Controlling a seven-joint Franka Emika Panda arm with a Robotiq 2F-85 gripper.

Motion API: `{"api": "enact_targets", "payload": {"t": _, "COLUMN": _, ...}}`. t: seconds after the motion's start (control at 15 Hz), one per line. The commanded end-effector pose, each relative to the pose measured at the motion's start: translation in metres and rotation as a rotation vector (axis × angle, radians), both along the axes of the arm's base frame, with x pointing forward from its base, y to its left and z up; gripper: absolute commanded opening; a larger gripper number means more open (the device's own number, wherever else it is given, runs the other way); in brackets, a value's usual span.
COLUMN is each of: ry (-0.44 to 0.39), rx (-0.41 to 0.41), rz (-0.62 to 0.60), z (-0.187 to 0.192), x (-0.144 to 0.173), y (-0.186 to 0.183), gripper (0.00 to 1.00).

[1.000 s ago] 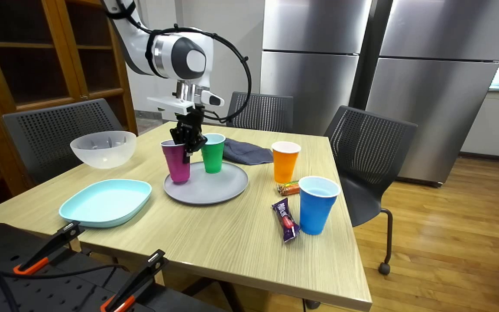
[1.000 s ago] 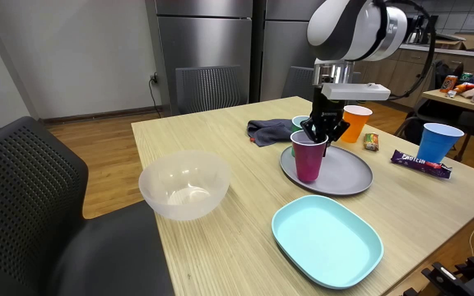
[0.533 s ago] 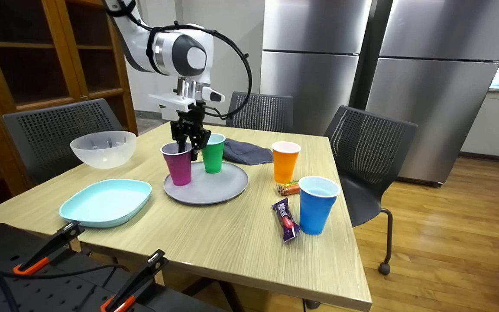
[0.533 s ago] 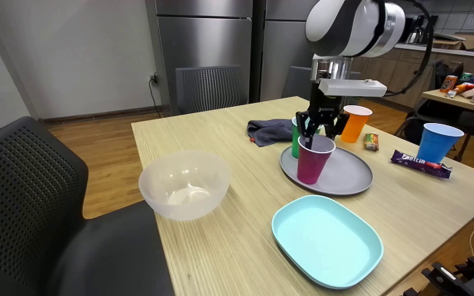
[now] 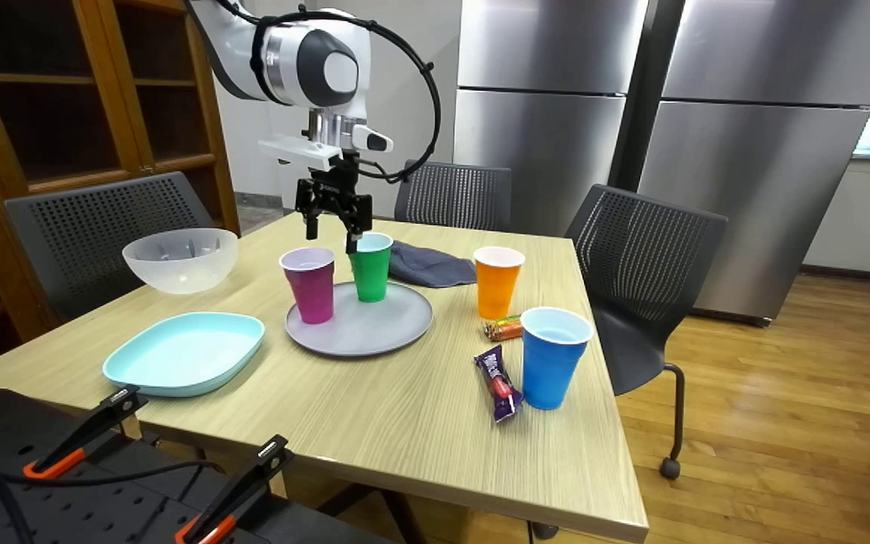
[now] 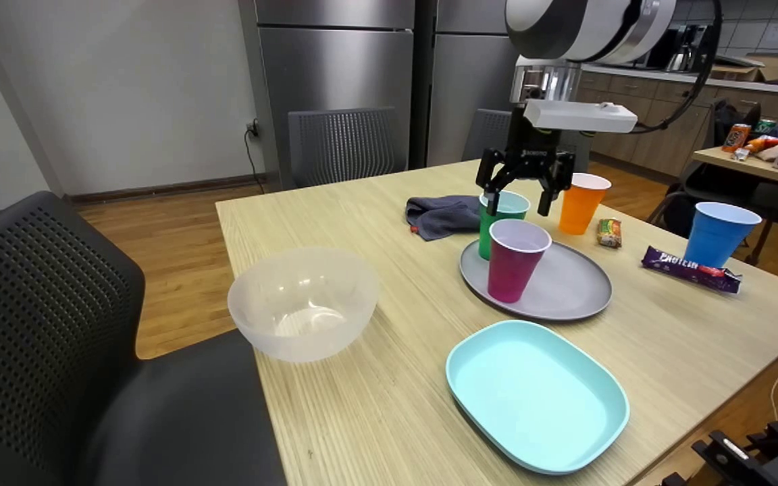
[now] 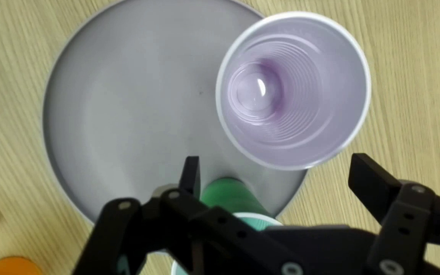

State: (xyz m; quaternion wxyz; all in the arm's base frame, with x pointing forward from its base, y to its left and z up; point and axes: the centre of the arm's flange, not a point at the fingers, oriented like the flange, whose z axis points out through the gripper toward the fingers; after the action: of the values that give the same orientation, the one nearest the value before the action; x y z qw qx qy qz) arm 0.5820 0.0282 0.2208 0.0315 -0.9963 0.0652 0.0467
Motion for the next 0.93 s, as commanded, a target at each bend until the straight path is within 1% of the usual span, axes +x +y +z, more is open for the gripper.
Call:
{"api": "enact_targets", "payload": {"t": 0.0, "ry": -0.035, "rx": -0.010, "rz": 0.013, "z": 0.023, "x": -0.004, "y": -0.006, "gripper": 1.00}}
{"api": "enact_targets", "payload": {"t": 0.27, "ry": -0.057, "rx": -0.071, "rz": 0.073, "z": 0.037, "x": 0.001, "y": -0.027, "gripper": 1.00}}
{"api": "enact_targets", "payload": {"t": 0.47, "ry": -0.057, "rx": -0.164, "rz": 0.148, "z": 0.044, "x": 0.004, "y": -0.049, "gripper": 1.00}}
{"api": "enact_targets", "payload": {"t": 0.53, "ry": -0.061, "rx": -0.198, "rz": 0.152, "z": 0.044, "x": 0.007, "y": -0.053, "gripper": 1.00}}
{"api": "enact_targets", "payload": {"t": 0.6, "ry": -0.063, "rx": -0.218, "rz": 0.162, "z": 0.057, "x": -0.003, "y": -0.066, "gripper": 1.00}}
{"api": "enact_targets", "payload": {"t": 0.67, "ry": -0.064, "rx": -0.223, "rz": 0.162, "z": 0.059, "x": -0.002, "y": -0.071, "gripper": 1.00}}
{"api": "enact_targets", "payload": {"t": 0.73, "ry": -0.060, "rx": -0.201, "rz": 0.132, "z": 0.038, "x": 0.006, "y": -0.061, "gripper": 1.00}}
{"api": "enact_targets", "payload": {"t": 0.87, "ry": -0.069, "rx": -0.213, "rz": 0.131, "z": 0.046, "x": 0.006, "y": -0.070, "gripper": 1.00}}
